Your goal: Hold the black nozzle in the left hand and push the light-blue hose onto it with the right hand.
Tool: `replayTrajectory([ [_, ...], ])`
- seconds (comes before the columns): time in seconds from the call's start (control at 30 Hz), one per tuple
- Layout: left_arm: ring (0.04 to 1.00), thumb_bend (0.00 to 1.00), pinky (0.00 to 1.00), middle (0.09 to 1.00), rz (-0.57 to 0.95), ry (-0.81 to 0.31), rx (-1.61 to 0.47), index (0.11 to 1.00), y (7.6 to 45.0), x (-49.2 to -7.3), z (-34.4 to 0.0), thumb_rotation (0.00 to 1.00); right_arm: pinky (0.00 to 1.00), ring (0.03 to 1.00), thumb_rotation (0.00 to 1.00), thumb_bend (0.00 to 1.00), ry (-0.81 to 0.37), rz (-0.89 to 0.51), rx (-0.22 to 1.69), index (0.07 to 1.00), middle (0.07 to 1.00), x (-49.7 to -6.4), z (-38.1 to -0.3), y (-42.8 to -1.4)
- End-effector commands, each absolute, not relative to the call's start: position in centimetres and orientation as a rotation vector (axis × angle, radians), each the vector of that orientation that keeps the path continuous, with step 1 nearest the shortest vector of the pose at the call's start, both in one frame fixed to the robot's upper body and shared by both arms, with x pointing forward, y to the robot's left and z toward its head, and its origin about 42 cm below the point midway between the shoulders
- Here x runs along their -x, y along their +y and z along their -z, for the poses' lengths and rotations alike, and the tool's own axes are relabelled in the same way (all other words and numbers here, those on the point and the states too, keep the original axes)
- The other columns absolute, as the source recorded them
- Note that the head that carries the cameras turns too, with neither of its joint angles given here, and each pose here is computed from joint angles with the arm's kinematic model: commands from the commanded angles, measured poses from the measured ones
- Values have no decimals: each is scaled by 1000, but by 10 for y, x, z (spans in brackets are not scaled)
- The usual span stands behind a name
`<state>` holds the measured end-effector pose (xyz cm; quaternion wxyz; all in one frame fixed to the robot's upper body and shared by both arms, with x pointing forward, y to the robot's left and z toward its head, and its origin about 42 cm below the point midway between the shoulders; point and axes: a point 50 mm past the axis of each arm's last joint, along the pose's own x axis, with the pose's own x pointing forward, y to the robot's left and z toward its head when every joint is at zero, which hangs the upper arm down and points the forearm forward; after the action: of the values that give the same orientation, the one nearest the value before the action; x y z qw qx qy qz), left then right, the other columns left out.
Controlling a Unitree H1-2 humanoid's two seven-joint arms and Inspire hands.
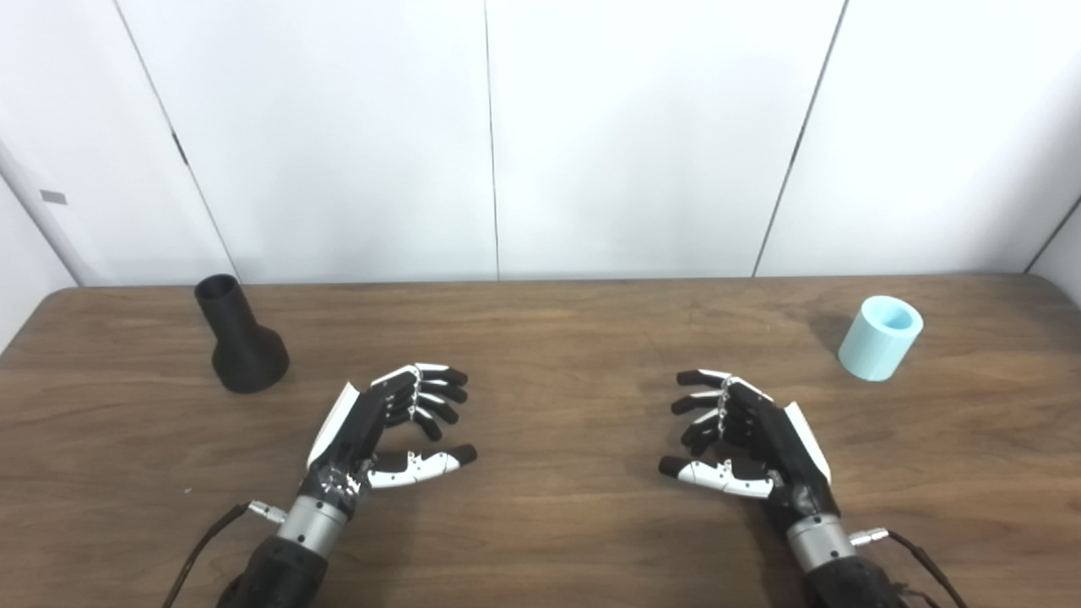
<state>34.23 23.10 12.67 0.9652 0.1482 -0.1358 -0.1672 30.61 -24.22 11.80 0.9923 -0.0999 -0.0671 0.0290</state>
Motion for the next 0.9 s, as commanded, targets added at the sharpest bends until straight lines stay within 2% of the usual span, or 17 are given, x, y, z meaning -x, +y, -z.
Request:
replayTrajectory([
  [0.0, 560, 701, 435, 641, 339, -188, -272, 665, 232, -330, -99, 0, 354, 441, 0, 663, -186, -54, 202, 701, 593, -308, -127, -245],
  [0.47, 547, 704, 422, 630, 341, -196, -277, 664, 224, -331, -93, 0, 361, 450, 0, 667, -184, -58, 197, 690, 591, -309, -122, -251],
  [0.73, 538, 723, 426, 615, 337, -180, -280, 659, 197, -333, -77, 10, 365, 458, 0, 605, -146, -40, 189, 725, 620, -305, -119, -270],
  [0.87, 604, 728, 489, 641, 282, -178, -323, 652, 189, -334, -73, 73, 368, 473, 0, 556, -114, -18, 196, 743, 631, -302, -126, -268],
])
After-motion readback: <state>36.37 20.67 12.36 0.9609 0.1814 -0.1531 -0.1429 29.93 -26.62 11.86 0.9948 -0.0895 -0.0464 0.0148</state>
